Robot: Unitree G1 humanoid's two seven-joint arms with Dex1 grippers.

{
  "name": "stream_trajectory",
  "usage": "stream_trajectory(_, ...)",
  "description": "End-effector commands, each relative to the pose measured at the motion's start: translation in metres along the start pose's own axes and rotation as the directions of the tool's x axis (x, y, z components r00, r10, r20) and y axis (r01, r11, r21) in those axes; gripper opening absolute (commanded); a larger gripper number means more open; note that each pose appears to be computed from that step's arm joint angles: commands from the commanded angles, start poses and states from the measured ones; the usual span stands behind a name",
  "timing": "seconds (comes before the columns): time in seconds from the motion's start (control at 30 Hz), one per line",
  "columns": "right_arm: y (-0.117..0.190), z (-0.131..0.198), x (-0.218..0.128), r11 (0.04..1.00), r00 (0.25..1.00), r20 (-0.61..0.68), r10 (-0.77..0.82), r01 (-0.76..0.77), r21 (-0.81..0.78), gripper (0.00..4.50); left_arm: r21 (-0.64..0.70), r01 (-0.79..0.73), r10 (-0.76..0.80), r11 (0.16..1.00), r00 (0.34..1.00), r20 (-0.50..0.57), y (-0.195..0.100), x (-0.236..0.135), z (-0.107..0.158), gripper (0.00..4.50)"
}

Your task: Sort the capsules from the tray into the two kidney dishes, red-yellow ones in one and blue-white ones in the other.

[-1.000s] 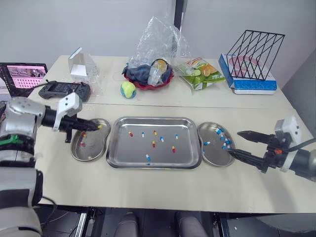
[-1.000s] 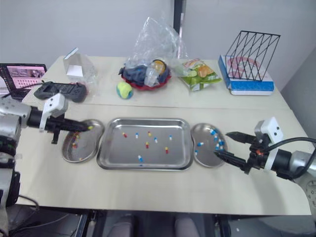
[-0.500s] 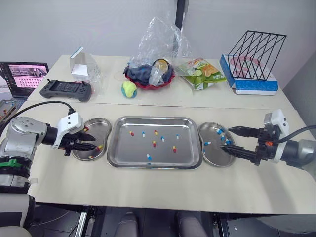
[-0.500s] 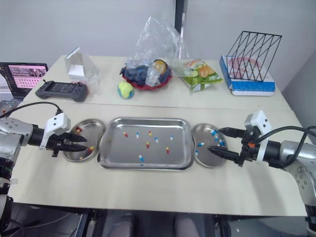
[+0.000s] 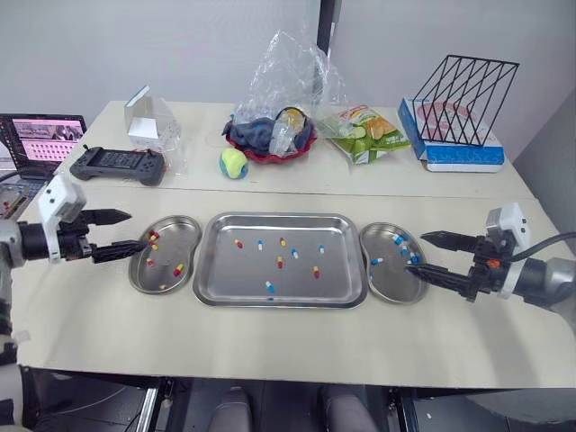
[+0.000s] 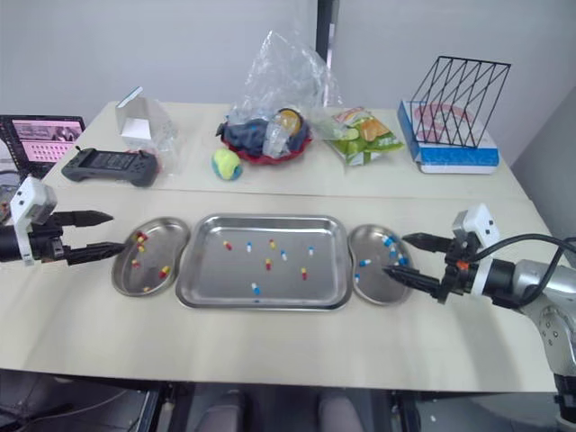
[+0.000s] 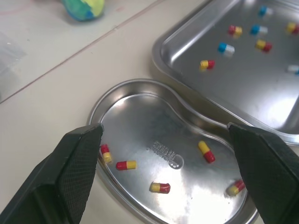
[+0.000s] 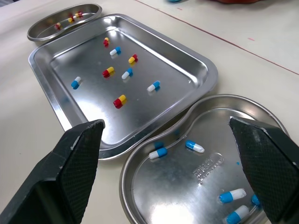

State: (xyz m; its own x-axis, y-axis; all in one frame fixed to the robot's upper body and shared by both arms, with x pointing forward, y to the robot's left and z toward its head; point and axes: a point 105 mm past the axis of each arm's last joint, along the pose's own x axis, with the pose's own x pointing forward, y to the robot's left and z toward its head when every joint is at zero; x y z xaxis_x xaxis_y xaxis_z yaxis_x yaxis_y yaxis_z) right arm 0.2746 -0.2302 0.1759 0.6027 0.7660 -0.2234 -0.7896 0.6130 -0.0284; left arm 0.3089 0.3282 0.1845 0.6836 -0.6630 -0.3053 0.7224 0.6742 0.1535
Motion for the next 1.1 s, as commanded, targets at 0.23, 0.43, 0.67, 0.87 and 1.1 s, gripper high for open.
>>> stream_trajectory(0.23,-0.048,-0.009,-0.034,0.967,0.965,0.076,-0.252,0.253,-0.008,4.5,-0.105,-0.322,0.336,0.941,0.927,0.164,0.013,-0.077,-0.013,4.49)
stream_trajectory(0.43,-0.062,-0.013,-0.039,0.954,0.949,0.102,-0.298,0.299,0.008,4.5,-0.106,-0.392,0.404,0.914,0.906,0.131,0.012,-0.088,-0.029,4.49)
stream_trajectory(0.67,-0.066,-0.019,-0.033,0.957,0.953,0.088,-0.291,0.291,0.013,4.5,-0.101,-0.385,0.396,0.917,0.91,0.122,0.012,-0.083,-0.031,4.49)
stream_trajectory(0.87,-0.064,-0.018,-0.025,0.963,0.958,0.094,-0.27,0.27,0.017,4.5,-0.097,-0.387,0.397,0.917,0.911,0.114,0.013,-0.085,-0.032,4.49)
stream_trajectory(1.1,-0.065,-0.016,-0.023,0.959,0.954,0.1,-0.281,0.282,0.006,4.5,-0.094,-0.377,0.387,0.921,0.916,0.111,0.012,-0.083,-0.031,4.49)
